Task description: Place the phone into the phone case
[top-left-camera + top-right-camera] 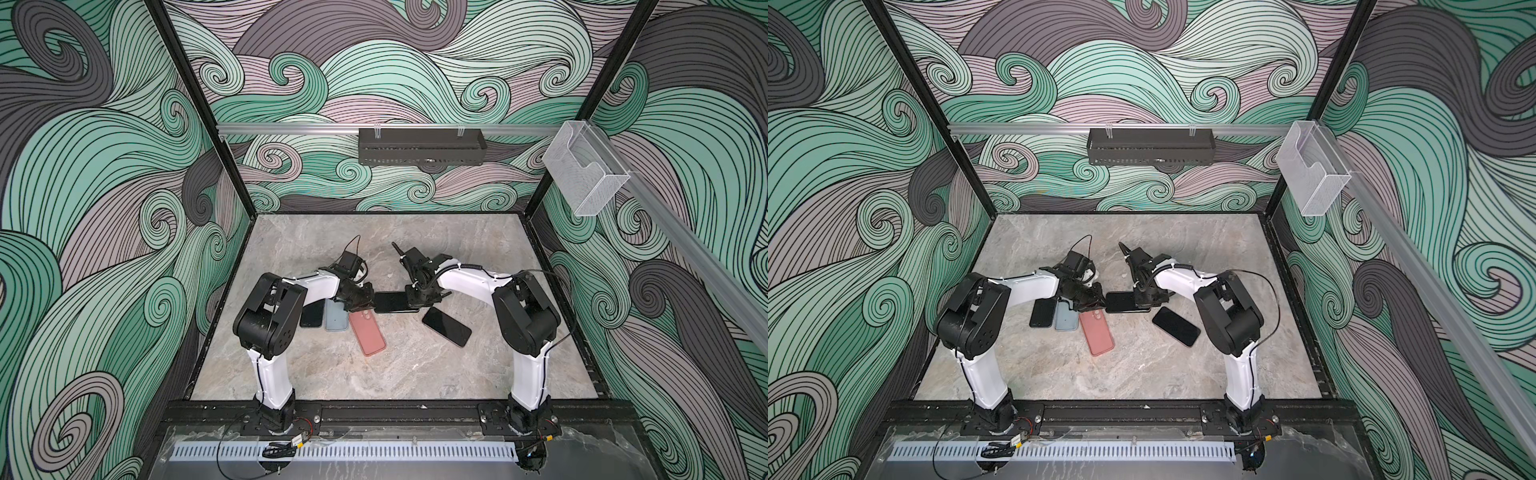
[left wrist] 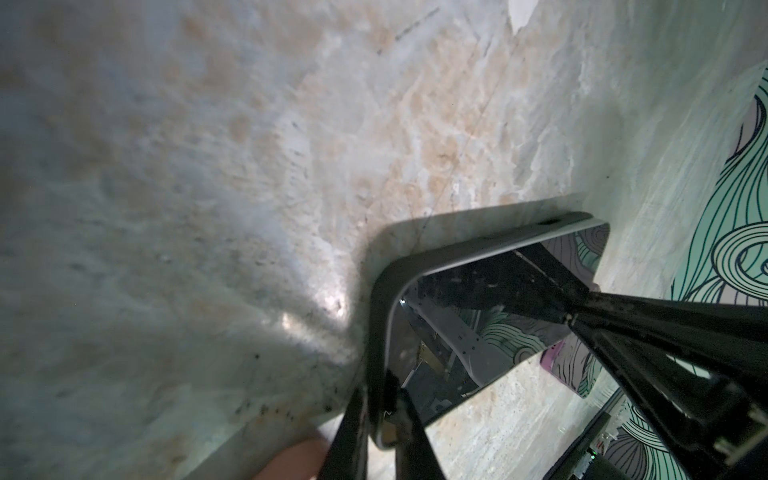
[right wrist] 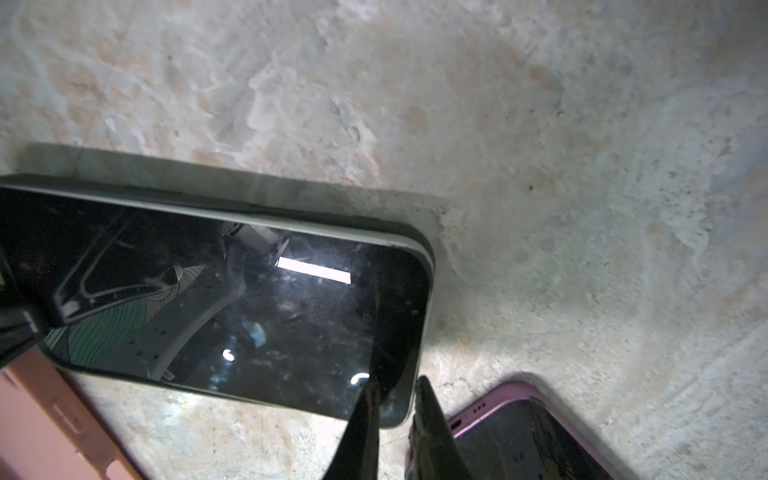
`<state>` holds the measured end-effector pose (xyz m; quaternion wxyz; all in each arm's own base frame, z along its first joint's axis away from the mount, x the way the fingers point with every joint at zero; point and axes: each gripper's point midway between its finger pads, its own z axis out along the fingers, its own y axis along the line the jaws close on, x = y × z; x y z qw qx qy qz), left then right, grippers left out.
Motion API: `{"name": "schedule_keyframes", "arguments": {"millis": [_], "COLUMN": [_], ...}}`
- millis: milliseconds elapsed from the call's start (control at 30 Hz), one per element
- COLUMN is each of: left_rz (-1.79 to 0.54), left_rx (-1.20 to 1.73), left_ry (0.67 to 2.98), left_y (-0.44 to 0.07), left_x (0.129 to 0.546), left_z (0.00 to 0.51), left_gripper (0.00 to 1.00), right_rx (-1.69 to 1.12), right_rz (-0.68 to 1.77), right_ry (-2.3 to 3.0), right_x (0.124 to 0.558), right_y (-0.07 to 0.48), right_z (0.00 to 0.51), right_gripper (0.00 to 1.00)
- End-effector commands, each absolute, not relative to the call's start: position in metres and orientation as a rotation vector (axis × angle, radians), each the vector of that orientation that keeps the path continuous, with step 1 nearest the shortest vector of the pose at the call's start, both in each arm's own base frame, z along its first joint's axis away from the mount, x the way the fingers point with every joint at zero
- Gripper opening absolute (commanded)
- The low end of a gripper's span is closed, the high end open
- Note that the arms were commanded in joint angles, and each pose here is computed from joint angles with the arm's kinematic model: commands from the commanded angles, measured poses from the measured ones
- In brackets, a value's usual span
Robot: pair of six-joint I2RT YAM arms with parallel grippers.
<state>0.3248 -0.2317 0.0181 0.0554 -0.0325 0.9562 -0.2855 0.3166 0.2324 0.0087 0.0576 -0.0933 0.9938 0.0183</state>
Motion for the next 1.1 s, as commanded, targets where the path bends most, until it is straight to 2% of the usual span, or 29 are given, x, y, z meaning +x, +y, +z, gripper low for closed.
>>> {"name": "schedule_keyframes", "arguments": {"millis": [0,167,400,533,633,733,933,1067], "left_rz": [-0.83,-0.841,-0.857,-0.836,-0.827,-0.81,-0.785,-0.783], "left_rx": [-0.09,-0.117,-0.128,-0.132,-0.14,-0.148,-0.15,-0.149], "left_ry": [2.937,2.947,2.927,2.947,2.955,2.959,2.967,2.968], "left_y": [-0.233,-0.234,-0.236,-0.235,-0.234,-0.232,-0.229,-0.228], "left_x": [0.323,0.324,0.327,0.326,0.326,0.326,0.325,0.324], "left_z": [0.006,-0.002,0.0,-0.007,-0.011,-0.014,-0.015,-0.015], "left_gripper": [0.16,0.16,0.16,0.07,0.06,0.06,0.06,0.07], "right_rx": [-0.362,-0.364,-0.428,-0.453,-0.473,-0.463,-0.422,-0.424], "right_rz": [-0.573,-0.254,-0.034,0.111,0.198,0.214,0.182,0.172], "right_ry": [3.37,3.282,3.23,3.175,3.15,3.141,3.121,3.12], "right_x": [0.211,0.235,0.258,0.268,0.272,0.275,0.281,0.28], "right_y": [0.131,0.168,0.203,0.221,0.232,0.234,0.223,0.218], "right_z": [-0.114,-0.081,-0.06,-0.043,-0.031,-0.02,0.005,0.014], "right_gripper": [0.18,0.19,0.17,0.15,0.14,0.15,0.25,0.25]}}
